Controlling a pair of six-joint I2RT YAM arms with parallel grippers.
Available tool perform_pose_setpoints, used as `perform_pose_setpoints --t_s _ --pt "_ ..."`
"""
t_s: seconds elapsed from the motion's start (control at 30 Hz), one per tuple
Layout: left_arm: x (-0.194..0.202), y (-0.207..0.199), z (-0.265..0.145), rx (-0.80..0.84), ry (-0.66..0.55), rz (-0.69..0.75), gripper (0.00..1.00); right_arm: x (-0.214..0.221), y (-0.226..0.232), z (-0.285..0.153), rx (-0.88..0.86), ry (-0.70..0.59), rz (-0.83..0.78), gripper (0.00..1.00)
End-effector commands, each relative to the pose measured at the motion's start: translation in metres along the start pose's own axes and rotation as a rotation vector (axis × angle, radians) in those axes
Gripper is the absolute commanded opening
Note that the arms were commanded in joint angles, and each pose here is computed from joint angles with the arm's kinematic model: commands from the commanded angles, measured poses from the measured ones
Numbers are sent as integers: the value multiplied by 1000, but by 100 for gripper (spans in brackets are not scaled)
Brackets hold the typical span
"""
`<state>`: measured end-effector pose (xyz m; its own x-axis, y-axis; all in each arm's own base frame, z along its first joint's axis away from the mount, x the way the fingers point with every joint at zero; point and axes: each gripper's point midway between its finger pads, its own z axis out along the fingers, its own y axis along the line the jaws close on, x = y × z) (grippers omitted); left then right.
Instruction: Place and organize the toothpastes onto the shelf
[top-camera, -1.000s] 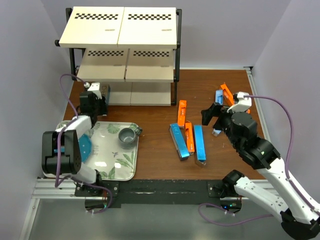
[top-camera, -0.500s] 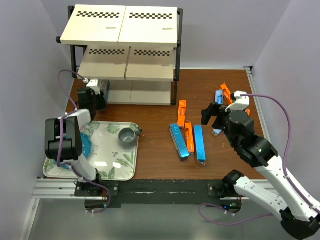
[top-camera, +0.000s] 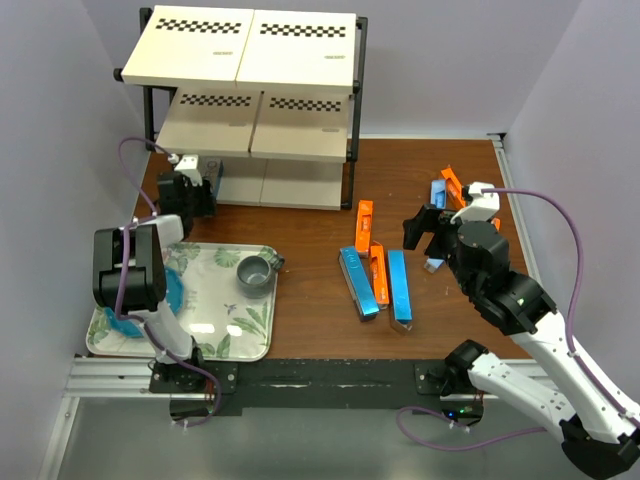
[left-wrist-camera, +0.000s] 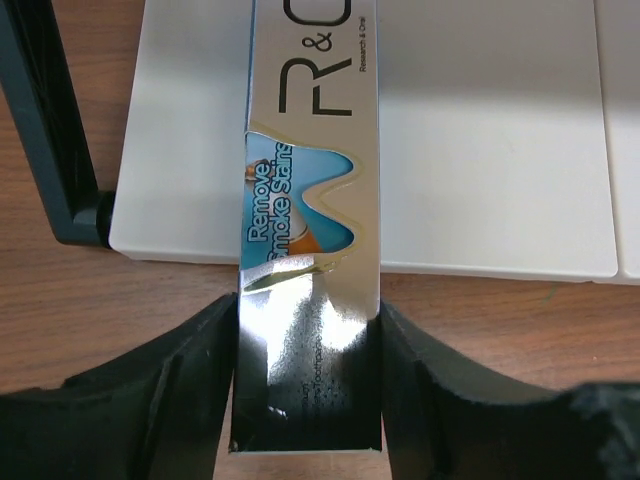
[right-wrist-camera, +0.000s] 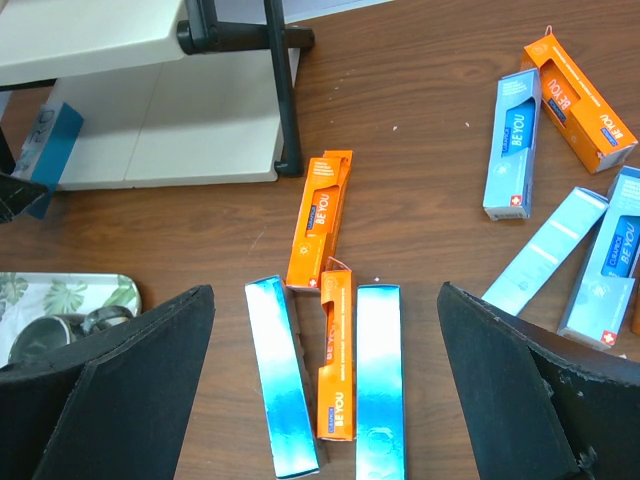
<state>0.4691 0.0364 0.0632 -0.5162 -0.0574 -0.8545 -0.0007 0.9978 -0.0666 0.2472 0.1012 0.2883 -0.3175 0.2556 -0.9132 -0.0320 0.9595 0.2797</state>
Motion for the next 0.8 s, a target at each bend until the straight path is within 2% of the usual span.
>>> perform_pose_setpoints --t_s 0.0,0.27,0.4,0.5,0.7,0.73,0.77 --pt "-41 -1 -10 4 -138 15 64 -10 -3 0 16 -41 16 98" --pt "-42 0 -25 -20 -152 -12 77 -5 -1 -2 -5 -31 22 98" --pt "-43 -2 -38 -19 -168 -55 89 -4 -2 -3 -9 -32 23 98" --pt "-41 -4 -52 -33 -181 -133 90 -4 -2 -5 -12 -35 27 99" --pt "-31 -4 -86 -91 -236 -431 91 -2 -6 -8 -10 -42 27 98" --pt "-36 -7 -94 -86 -260 -526 90 -2 -7 -8 -8 -41 26 98" --pt "-25 -2 -96 -126 -247 -584 89 -1 -7 -9 -10 -40 26 99"
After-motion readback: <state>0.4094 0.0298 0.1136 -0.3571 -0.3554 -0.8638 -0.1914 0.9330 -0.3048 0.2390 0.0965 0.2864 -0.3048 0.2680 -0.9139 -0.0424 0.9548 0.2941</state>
